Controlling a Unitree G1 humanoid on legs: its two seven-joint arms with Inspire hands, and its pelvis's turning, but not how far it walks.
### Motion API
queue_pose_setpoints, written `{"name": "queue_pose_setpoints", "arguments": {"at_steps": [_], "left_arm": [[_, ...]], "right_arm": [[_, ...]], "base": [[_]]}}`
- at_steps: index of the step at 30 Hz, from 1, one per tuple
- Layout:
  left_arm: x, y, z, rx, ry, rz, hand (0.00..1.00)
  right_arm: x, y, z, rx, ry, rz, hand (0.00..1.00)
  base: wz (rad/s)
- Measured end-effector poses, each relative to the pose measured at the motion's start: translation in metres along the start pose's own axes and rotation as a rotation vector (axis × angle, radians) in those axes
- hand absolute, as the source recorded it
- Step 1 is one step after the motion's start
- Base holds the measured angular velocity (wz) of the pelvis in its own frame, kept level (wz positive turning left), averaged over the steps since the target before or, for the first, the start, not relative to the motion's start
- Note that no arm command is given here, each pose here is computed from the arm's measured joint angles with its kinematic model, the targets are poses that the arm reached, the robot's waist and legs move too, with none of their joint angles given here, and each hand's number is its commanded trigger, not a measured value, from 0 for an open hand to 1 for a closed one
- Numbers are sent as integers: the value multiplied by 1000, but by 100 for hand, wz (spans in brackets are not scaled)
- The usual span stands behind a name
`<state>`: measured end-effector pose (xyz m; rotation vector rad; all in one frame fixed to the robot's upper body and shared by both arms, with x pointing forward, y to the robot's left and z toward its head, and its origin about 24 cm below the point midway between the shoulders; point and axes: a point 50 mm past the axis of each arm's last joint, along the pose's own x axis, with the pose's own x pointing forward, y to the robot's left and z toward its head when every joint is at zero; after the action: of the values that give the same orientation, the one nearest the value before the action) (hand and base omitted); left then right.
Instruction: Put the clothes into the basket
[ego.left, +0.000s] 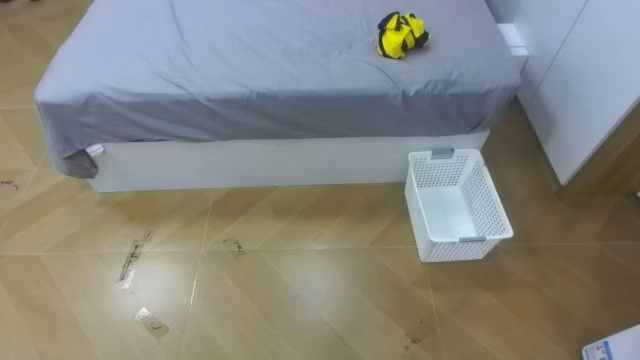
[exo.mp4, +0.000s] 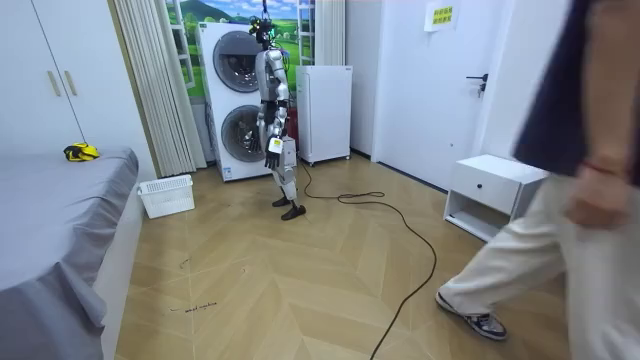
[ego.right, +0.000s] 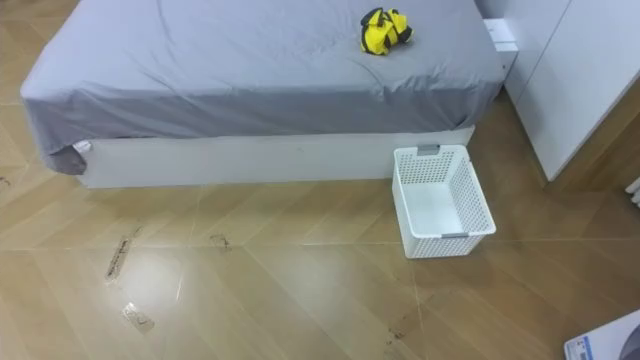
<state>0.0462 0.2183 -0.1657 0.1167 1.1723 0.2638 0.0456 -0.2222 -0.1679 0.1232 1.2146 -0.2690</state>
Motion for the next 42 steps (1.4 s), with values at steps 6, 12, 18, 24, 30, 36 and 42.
{"name": "queue_pose_setpoints", "arguments": {"at_steps": [6, 12, 18, 24, 30, 36, 42], "left_arm": [[0, 0, 0, -1, 1, -2, 0], [0, 0, 0, -1, 1, -2, 0], [0, 0, 0, -4, 6, -4, 0], [-1, 0, -6, -116, 48, 5, 0], [0, 10, -3, -221, 38, 50, 0], [0, 9, 1, -398, 14, 58, 0], [-9, 17, -28, -414, 86, 113, 0]], "right_arm": [[0, 0, 0, 0, 0, 1, 0], [0, 0, -2, 3, 4, -1, 0], [-1, -2, -5, 5, 15, -4, 0], [0, -1, -5, 24, 37, 13, 0], [0, 2, -4, 44, 43, 50, 0], [0, -1, -3, 89, 40, 40, 0], [0, -3, -6, 82, 56, 32, 0]], "base": [[0], [0], [0], [-4], [-5], [-9], [-38]]}}
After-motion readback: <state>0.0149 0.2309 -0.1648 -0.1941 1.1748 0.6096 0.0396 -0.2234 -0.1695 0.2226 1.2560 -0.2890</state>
